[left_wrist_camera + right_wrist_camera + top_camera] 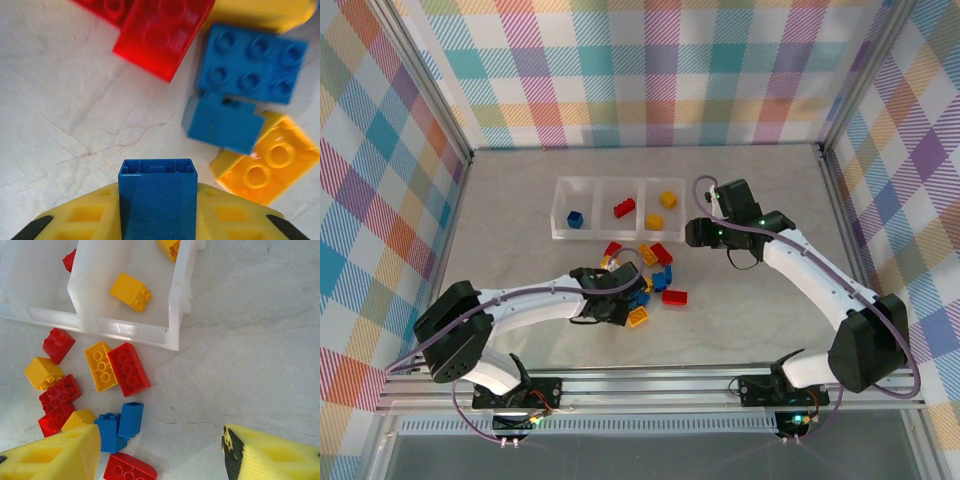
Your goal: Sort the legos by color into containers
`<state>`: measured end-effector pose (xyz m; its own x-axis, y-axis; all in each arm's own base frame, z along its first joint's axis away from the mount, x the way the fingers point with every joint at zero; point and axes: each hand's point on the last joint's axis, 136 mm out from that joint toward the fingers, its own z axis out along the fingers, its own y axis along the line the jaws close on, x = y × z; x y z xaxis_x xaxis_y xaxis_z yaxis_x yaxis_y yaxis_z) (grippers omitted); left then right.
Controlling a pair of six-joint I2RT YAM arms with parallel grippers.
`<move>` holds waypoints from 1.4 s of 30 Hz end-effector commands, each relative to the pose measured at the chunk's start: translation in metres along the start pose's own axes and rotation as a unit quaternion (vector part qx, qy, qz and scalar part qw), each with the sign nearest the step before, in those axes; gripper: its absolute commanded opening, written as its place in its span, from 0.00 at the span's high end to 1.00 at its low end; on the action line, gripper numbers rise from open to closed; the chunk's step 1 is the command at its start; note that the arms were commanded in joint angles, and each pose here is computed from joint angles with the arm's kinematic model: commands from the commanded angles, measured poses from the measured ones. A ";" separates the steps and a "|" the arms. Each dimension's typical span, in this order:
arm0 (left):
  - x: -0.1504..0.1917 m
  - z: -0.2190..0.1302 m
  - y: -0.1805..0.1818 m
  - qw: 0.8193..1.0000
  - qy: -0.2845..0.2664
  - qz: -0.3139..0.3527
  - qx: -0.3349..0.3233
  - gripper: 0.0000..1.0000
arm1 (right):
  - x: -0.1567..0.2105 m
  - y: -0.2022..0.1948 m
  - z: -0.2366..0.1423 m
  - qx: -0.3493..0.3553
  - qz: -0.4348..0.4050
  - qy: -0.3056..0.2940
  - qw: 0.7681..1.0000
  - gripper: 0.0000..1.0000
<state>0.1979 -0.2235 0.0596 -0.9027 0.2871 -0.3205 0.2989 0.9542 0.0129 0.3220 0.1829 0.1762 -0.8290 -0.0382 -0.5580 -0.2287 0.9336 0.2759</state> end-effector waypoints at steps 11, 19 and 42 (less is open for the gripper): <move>-0.146 -0.057 0.060 0.992 -0.097 -0.075 -0.027 0.71 | 0.023 -0.004 -0.015 -0.004 -0.004 0.002 1.000 0.34; -0.214 -0.020 0.125 0.984 -0.103 -0.142 -0.038 0.71 | 0.039 -0.005 -0.028 -0.011 0.001 0.001 1.000 0.34; -0.256 0.001 0.192 0.970 -0.098 -0.222 -0.024 0.48 | 0.076 0.041 0.009 0.000 -0.067 0.065 0.996 0.33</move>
<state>0.5005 -0.1193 0.1279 -0.8630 -0.1564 -0.4805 -0.1191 0.9871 -0.1075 0.2463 0.2141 0.1262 -0.8603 -0.2277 -0.4562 -0.3513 0.9131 0.2067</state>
